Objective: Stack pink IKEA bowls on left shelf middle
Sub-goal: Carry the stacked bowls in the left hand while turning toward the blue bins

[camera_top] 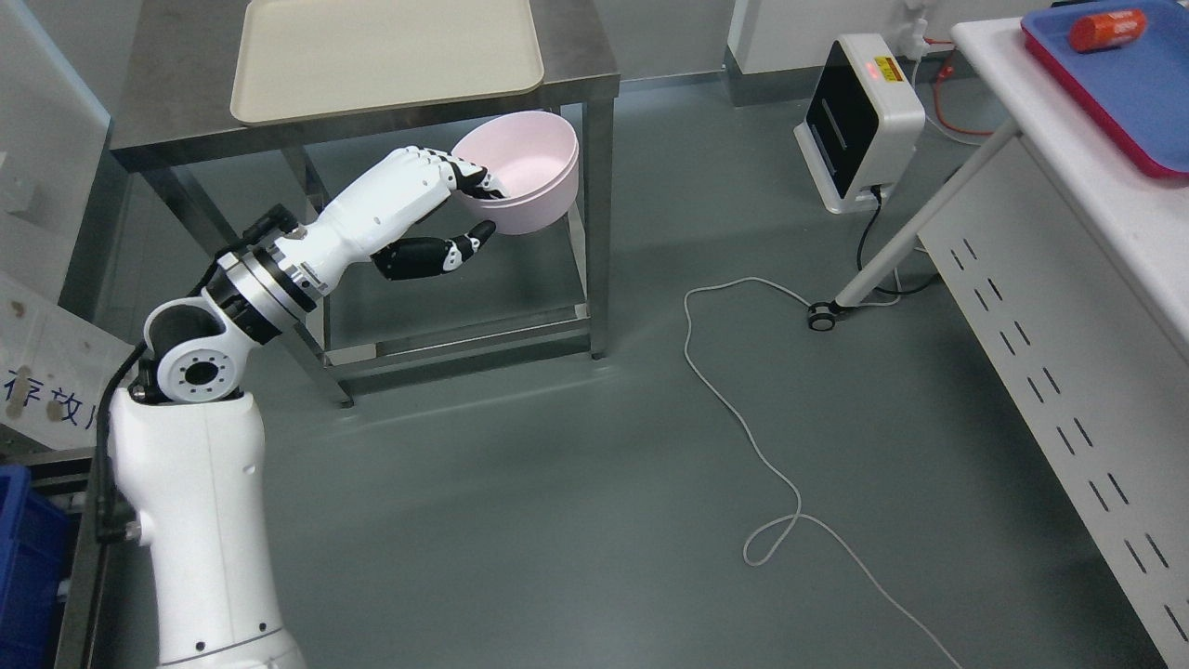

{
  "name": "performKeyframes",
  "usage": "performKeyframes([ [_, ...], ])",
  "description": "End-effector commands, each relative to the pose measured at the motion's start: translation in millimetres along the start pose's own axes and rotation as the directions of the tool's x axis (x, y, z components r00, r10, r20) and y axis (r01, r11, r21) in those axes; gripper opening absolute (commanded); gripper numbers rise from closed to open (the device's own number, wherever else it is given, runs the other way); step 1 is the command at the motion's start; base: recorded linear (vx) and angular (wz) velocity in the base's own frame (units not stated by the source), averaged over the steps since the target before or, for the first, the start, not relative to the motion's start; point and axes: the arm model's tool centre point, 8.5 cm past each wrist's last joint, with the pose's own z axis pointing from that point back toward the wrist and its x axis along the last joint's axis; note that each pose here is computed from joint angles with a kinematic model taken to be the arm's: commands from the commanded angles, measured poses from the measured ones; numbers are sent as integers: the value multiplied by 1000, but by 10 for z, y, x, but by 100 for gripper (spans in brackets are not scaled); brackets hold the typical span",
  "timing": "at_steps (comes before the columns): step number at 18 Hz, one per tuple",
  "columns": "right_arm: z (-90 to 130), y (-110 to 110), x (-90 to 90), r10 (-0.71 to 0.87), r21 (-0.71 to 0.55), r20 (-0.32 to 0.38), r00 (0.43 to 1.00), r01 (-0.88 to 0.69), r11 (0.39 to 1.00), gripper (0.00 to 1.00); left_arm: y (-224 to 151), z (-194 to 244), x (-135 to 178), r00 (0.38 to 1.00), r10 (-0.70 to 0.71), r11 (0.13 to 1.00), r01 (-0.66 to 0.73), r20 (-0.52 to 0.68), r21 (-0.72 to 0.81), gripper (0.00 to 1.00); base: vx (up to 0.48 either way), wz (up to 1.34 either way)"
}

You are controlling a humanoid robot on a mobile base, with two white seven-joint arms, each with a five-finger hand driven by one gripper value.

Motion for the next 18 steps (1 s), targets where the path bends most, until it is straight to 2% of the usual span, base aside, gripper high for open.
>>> performKeyframes([
  [1, 2, -119, 1, 3, -23, 0, 1000, -3, 1000, 100, 117, 236, -132, 998, -4, 999, 7, -62, 50, 4, -291, -186],
  [12, 2, -120, 1, 1, -24, 0, 1000, -1, 1000, 100, -29, 322, -182, 995, 38, 999, -35, -94, 41, 3, -269, -3],
  [18, 2, -120, 1, 1, -24, 0, 1000, -1, 1000, 100, 61, 243, -130, 998, 28, 998, -24, -55, 60, 4, -283, 127],
])
